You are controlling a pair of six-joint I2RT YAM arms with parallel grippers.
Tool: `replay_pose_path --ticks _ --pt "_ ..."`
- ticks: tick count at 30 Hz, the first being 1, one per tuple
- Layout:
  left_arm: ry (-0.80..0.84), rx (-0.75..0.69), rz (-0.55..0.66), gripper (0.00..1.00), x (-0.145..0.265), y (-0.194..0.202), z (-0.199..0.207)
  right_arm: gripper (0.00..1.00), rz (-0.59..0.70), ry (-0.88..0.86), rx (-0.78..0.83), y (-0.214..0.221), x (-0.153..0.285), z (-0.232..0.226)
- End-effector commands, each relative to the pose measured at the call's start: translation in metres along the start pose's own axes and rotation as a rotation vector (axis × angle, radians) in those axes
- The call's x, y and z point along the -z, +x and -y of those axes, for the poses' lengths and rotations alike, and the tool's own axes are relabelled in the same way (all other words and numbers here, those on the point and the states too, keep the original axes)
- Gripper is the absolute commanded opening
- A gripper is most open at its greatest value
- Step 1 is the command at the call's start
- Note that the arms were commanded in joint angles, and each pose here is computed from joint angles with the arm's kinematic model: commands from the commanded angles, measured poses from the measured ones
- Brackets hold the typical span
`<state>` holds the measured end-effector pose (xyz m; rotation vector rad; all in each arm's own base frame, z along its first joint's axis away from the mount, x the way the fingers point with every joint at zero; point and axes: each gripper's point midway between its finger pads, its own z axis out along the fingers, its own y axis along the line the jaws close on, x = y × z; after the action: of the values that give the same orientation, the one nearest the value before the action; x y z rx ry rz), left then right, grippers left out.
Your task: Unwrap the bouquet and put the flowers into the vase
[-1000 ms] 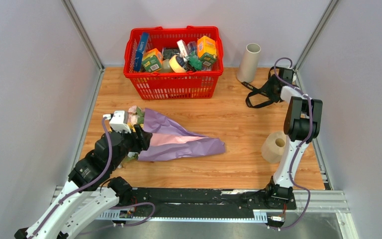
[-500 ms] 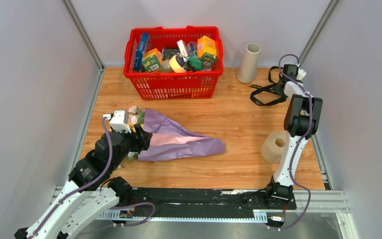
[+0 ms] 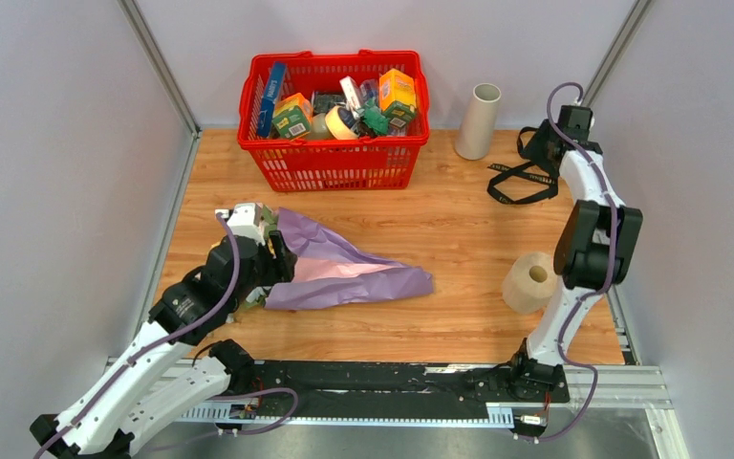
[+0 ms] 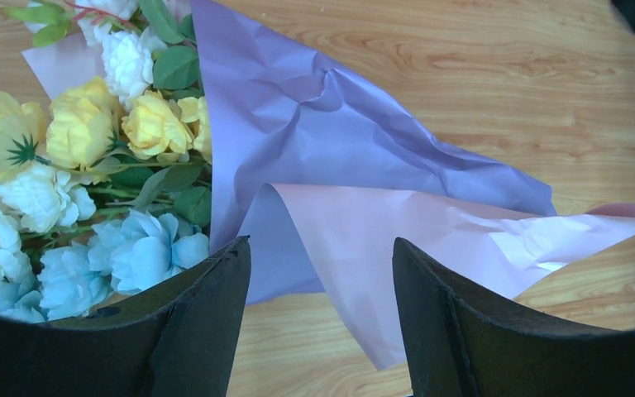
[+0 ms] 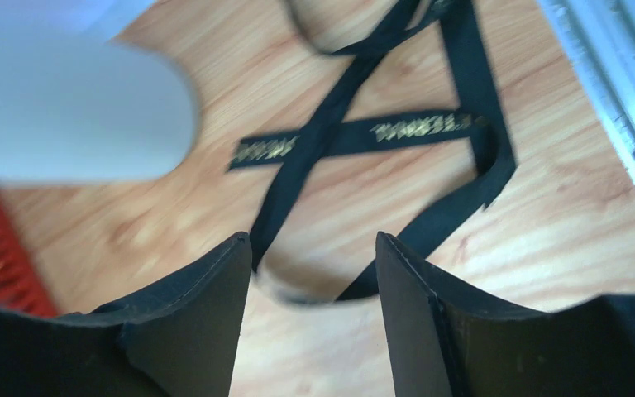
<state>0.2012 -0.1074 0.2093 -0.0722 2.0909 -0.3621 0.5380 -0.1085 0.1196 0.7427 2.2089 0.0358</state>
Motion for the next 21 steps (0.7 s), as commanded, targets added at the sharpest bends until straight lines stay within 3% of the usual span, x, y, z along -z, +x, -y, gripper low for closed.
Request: replay_pose_path --ticks 1,8,12,21 --pt "-0.031 0.035 -0.034 0.72 0.003 -0.012 0.006 0.61 0.003 -0.313 0.087 0.001 0.087 -0.058" --pt "0.027 0.036 -0.091 0.71 0.000 -0.012 0.025 0.52 -0.117 -0.628 0.255 0.107 0.157 -0.121" --pt "0.046 0.039 -0.100 0.71 0.003 -0.018 0.032 0.46 -0.266 -0.852 0.357 0.185 0.197 -0.165" --pt "-0.030 0.043 -0.129 0.70 -0.006 -0.015 0.025 0.44 -0.406 -1.089 0.577 0.286 0.267 -0.211"
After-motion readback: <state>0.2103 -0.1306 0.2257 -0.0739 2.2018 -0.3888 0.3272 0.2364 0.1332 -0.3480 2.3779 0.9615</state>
